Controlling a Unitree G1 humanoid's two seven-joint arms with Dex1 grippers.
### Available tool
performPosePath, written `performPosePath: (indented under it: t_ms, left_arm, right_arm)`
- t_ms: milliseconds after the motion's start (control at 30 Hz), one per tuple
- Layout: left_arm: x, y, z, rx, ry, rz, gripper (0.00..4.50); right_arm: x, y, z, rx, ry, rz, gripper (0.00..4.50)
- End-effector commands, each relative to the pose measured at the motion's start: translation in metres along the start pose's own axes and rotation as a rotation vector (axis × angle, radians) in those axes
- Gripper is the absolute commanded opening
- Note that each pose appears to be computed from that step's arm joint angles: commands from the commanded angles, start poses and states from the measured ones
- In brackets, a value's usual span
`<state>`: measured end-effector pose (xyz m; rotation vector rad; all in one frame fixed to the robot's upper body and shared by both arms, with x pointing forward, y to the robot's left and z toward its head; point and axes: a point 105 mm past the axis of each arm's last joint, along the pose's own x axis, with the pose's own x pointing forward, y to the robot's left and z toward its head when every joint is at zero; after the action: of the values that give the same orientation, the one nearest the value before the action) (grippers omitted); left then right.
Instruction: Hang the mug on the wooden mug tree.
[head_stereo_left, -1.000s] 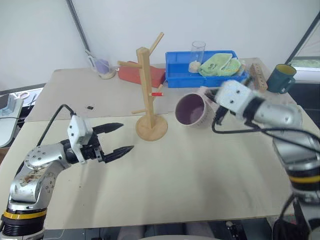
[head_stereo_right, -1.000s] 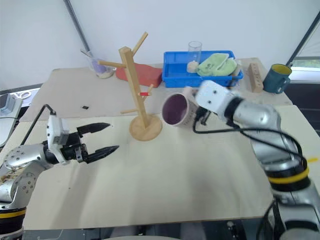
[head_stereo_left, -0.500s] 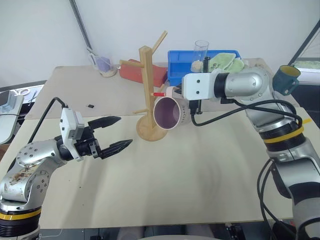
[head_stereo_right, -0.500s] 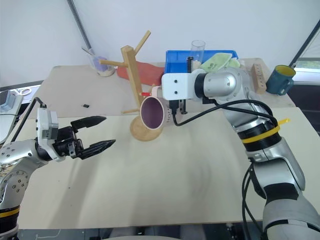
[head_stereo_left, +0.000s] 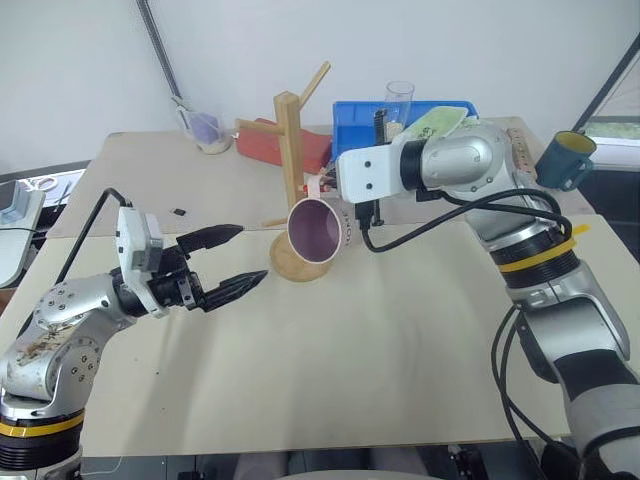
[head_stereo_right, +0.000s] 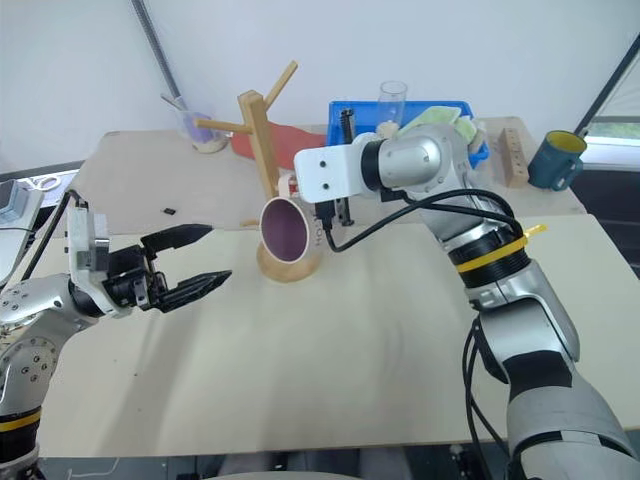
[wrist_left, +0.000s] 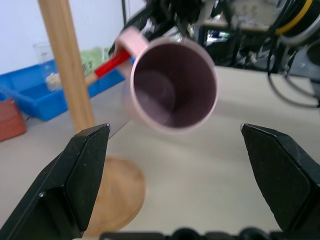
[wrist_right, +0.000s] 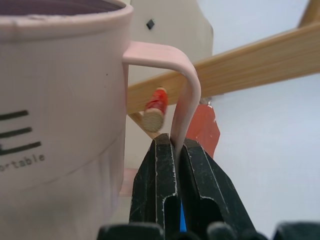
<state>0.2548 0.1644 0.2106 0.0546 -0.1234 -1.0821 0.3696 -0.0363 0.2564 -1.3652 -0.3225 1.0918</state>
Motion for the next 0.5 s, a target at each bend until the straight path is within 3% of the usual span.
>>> performPosePath:
  t_ms: [33,267,500]
  left_arm:
    - [0.002,-0.006,0.019,0.028,-0.046,-0.031,4.50]
    - [0.004,-0.005,0.014,0.041,0.002,-0.027,4.50]
    - [-0.004,0.022,0.001,0.097,0.173,0.142,4.50]
  right_arm:
    - [-0.007,-0.019,0.009,-0.049,-0.017,-0.055,0.77]
    - [-0.017,-0.025,0.013,-0.014,-0.067,-0.080,3.07]
    - [-0.056,-0.021,0.007,0.127,-0.153,-0.039,3.07]
